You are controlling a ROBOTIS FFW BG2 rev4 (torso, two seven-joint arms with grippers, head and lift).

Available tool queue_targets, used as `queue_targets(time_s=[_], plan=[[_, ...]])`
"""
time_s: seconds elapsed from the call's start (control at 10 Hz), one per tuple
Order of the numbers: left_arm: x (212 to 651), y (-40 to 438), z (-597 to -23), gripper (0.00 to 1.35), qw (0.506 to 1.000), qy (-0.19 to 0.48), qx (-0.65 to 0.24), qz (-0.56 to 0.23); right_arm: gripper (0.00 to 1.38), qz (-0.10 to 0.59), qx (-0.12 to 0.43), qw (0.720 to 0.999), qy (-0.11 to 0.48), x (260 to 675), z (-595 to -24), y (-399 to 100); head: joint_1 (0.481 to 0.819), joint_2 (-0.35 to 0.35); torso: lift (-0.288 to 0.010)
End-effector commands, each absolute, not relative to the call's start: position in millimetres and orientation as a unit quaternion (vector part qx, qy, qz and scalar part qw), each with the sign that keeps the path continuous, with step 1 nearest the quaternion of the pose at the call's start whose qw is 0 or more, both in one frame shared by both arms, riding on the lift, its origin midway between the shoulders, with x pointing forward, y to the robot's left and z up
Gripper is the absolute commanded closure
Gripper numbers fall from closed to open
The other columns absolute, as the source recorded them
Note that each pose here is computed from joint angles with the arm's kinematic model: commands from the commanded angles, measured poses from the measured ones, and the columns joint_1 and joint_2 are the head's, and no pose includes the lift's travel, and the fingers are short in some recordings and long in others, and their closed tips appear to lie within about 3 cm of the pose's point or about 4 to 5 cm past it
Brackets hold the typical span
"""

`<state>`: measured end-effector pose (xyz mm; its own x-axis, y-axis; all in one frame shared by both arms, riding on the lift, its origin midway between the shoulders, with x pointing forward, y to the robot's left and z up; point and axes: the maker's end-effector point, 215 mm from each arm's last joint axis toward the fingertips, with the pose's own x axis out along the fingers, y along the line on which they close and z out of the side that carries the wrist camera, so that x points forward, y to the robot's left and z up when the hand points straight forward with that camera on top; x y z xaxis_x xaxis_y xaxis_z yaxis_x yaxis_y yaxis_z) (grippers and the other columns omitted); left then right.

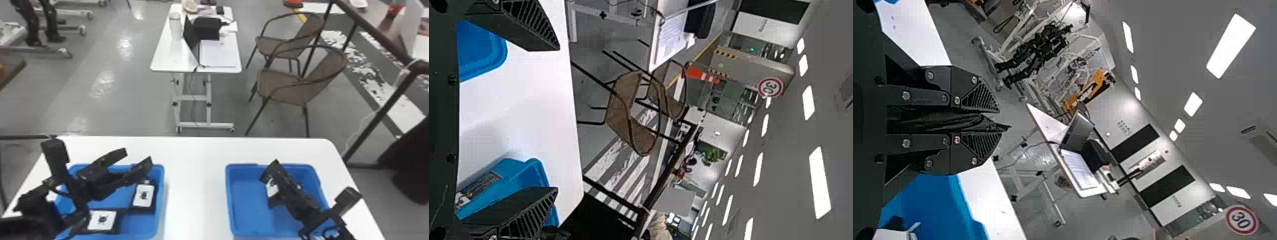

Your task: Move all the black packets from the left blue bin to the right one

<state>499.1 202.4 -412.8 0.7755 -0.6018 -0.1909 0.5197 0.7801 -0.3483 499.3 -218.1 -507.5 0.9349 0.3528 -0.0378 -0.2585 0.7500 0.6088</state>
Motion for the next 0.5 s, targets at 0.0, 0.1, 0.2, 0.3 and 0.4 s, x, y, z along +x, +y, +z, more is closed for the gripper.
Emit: queue_targets(time_s=[0.0,0.1,0.2,0.3,0.4], plan=[[500,212,-404,0.00,0.940,0.129,-0.131,-0.289,1.00,0.165,0.334,0.923,0.101,494,-535,-211,0.695,-0.030,0.000],[503,212,-399,0.23,0.943,0.120,-0.126,-0.283,0.75,0.149,0.319,0.931,0.097,494,-541,-224,0.695,-0.007,0.000],[503,211,-401,0.39,0.944,0.122,-0.132,-0.276,0.38,0.120,0.312,0.938,0.089,493,-545,-246,0.695,-0.005,0.000],[500,215,-407,0.47,0.945,0.127,-0.141,-0.267,0.11,0.099,0.296,0.947,0.075,491,-541,-264,0.695,-0.013,0.000],[496,220,-415,0.48,0.948,0.132,-0.155,-0.247,0.08,0.083,0.288,0.952,0.055,489,-527,-278,0.695,-0.038,0.000]])
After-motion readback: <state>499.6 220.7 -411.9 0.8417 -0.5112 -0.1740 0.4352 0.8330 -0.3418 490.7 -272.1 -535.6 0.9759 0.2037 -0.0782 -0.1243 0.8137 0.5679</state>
